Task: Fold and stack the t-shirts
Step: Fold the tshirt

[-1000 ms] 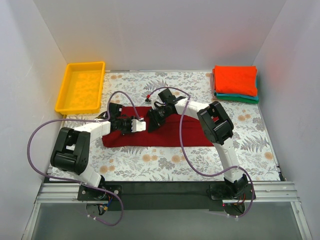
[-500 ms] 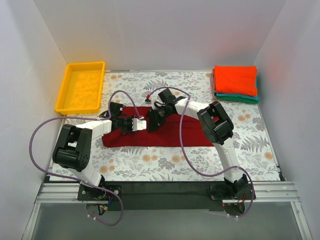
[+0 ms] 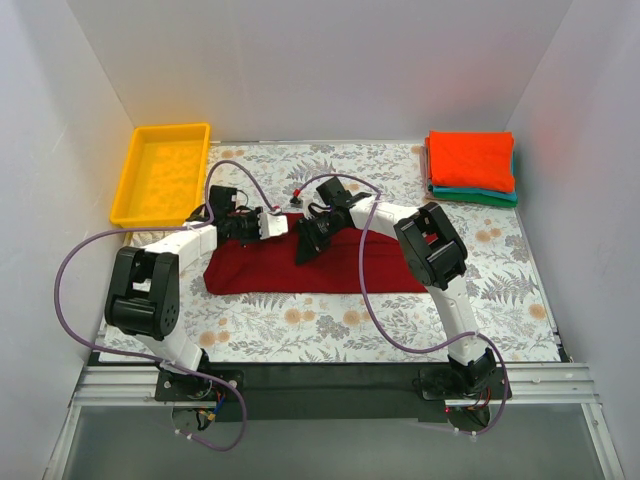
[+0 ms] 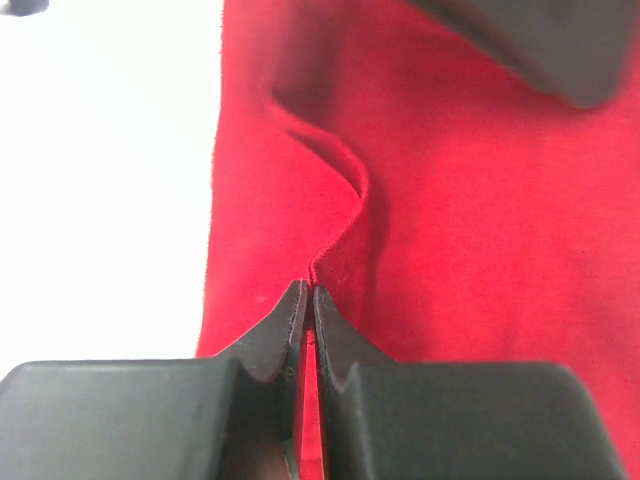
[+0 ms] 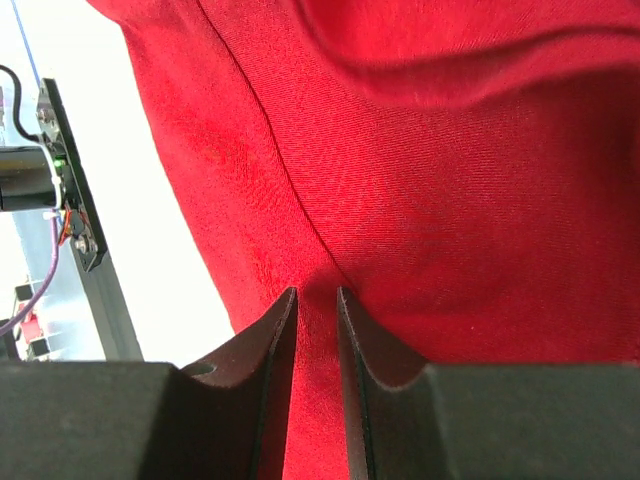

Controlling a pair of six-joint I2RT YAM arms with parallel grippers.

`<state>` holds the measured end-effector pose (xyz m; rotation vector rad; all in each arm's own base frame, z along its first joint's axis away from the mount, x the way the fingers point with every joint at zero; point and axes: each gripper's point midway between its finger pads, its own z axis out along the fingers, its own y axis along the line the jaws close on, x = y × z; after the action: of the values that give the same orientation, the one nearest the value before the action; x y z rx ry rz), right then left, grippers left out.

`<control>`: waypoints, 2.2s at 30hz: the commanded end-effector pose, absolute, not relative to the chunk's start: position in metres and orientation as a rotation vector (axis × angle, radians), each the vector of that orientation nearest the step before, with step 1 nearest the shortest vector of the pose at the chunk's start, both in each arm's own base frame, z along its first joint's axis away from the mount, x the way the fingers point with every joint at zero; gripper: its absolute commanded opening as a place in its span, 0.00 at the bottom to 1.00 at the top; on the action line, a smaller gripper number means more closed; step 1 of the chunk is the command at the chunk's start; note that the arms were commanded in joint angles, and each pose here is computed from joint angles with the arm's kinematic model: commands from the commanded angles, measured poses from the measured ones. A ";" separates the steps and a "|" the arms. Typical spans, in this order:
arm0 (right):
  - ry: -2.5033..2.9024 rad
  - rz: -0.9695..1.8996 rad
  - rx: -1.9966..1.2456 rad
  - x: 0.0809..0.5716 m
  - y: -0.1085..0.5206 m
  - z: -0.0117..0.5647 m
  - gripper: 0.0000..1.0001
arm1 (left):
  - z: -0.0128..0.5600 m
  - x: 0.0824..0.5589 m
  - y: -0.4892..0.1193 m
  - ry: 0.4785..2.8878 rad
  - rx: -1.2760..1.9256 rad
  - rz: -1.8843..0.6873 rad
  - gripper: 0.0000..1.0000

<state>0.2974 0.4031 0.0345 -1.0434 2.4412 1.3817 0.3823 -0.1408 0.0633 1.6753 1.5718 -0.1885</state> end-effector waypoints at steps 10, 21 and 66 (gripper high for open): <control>2.347 1.411 -1.005 0.321 0.396 0.067 0.32 | 0.088 0.381 -0.144 1.545 1.628 -0.240 0.00; 2.250 1.330 -0.902 0.375 0.331 0.131 0.40 | 0.055 0.330 -0.149 1.707 1.686 -0.445 0.16; 2.076 0.898 -1.894 0.167 0.289 0.139 0.17 | 0.148 0.543 -0.146 2.331 0.463 -0.106 0.25</control>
<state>0.1229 0.2833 0.0821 -2.1550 2.1060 0.8382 0.5539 -0.1588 0.0525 0.4466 2.5182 -0.1533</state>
